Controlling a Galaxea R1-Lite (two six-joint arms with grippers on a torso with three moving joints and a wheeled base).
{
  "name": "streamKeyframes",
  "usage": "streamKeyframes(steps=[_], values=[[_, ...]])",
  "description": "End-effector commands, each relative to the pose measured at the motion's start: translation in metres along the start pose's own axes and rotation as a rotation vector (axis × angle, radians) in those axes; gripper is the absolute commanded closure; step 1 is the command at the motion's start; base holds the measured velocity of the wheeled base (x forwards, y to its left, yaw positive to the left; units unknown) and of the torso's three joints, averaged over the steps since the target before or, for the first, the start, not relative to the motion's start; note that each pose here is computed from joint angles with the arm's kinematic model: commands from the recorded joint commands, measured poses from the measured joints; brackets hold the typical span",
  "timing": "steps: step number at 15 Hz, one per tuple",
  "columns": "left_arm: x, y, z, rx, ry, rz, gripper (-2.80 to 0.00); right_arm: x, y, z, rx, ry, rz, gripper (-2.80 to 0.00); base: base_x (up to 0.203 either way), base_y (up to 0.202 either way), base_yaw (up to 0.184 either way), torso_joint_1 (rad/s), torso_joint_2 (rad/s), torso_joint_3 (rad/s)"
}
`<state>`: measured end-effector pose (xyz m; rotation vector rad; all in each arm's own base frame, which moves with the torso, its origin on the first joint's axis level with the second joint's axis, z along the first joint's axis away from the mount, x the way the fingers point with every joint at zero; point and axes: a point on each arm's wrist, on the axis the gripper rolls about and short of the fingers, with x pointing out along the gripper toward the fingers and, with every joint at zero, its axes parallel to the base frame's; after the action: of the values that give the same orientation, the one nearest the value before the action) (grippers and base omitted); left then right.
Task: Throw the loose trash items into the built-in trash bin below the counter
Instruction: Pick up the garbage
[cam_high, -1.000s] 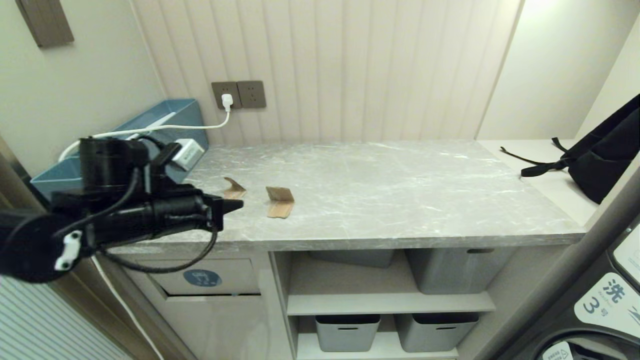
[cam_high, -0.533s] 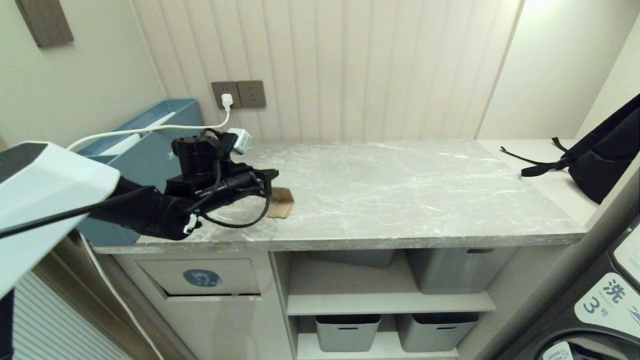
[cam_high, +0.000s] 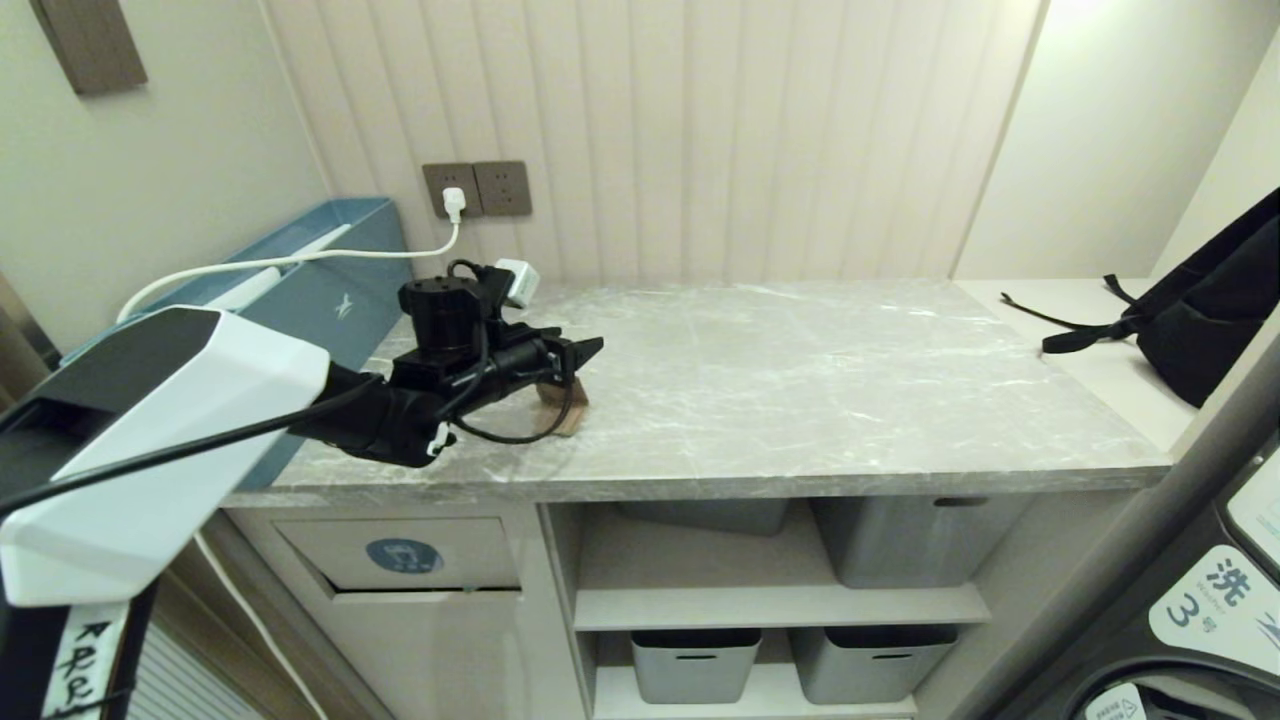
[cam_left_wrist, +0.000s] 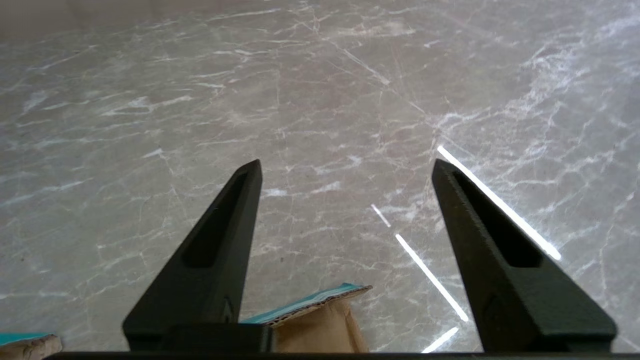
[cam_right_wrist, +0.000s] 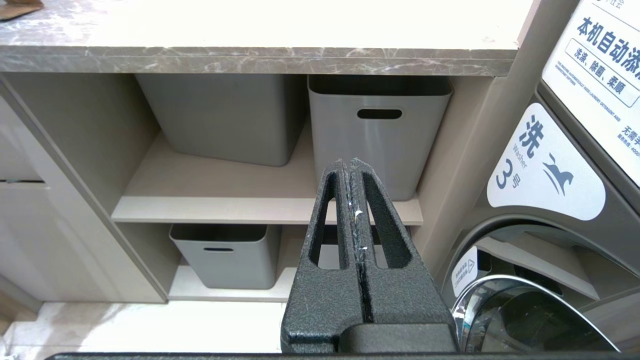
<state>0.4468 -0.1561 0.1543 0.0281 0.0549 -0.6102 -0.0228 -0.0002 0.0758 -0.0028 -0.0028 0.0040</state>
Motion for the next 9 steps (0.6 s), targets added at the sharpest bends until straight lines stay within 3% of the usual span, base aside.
streamKeyframes(steps=[1, 5, 9], values=[[0.001, -0.001, -0.005, 0.013, 0.010, -0.003, -2.80, 0.000, 0.000, 0.000, 0.000, -0.002, 0.001, 0.00, 0.000, 0.000, 0.000, 0.000, 0.00, 0.000], [-0.004, 0.001, -0.022, 0.020, 0.072, 0.063, -2.80, 0.000, 0.000, 0.000, 0.000, -0.002, 0.001, 0.00, 0.000, 0.000, 0.000, 0.000, 0.00, 0.000], [-0.003, 0.002, -0.030, 0.013, 0.092, 0.062, -2.80, 0.000, 0.000, 0.000, 0.000, -0.002, 0.001, 0.00, 0.000, 0.000, 0.000, 0.000, 0.00, 0.000]])
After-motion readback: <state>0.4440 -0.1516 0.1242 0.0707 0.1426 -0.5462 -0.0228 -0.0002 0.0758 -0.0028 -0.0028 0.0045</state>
